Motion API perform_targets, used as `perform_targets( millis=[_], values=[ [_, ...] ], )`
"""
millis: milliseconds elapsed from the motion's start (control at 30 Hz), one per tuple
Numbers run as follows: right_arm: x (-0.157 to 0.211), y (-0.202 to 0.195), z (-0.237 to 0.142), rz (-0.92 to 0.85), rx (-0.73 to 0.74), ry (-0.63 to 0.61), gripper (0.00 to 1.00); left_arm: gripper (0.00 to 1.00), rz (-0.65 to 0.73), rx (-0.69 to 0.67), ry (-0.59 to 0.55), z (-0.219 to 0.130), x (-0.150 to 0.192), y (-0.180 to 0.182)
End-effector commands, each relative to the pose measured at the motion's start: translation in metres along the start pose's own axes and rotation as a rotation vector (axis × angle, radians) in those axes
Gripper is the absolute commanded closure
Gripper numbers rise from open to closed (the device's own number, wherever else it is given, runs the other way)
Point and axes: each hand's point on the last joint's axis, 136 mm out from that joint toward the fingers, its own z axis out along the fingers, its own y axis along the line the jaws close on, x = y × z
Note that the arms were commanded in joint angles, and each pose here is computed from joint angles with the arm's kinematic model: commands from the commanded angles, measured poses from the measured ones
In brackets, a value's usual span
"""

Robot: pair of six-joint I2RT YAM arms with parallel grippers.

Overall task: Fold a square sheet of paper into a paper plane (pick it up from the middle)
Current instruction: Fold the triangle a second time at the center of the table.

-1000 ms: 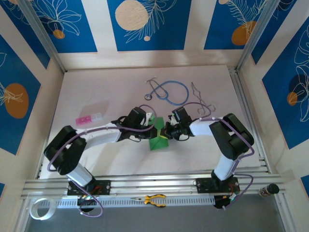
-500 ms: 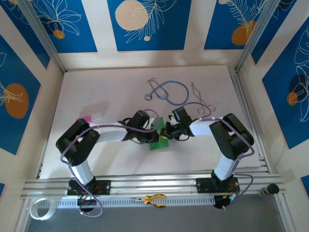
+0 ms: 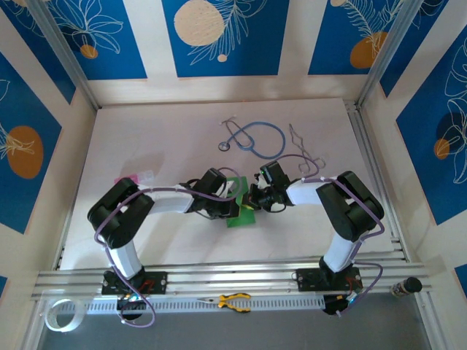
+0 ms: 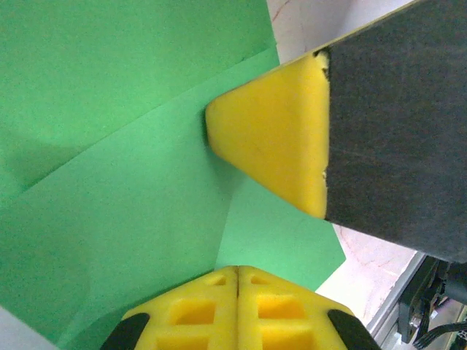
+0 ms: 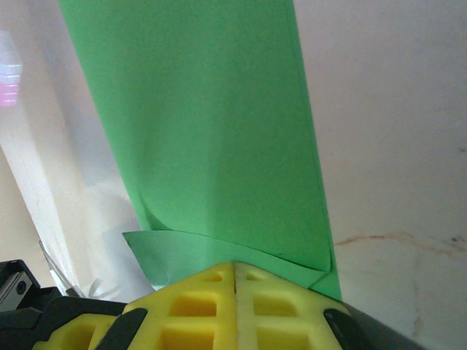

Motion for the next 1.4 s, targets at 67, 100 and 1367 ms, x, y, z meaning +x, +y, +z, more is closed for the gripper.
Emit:
perform_targets(
  millis=[67, 100, 1367],
  values=[
    [0.019, -0.05, 0.004, 0.096, 0.179, 0.042, 1.0, 1.0, 0.006, -0.054, 0.043, 0.002, 0.017, 0.017],
    [0.019, -0.051, 0.005, 0.097, 0.181, 0.043, 1.0, 1.0, 0.008, -0.062, 0.046, 0.001, 0.019, 0.019],
    [0.018, -0.053, 0.005, 0.103, 0.184, 0.045, 1.0, 1.0, 0.076, 0.035, -0.069, -0.033, 0.003, -0.025]
  ],
)
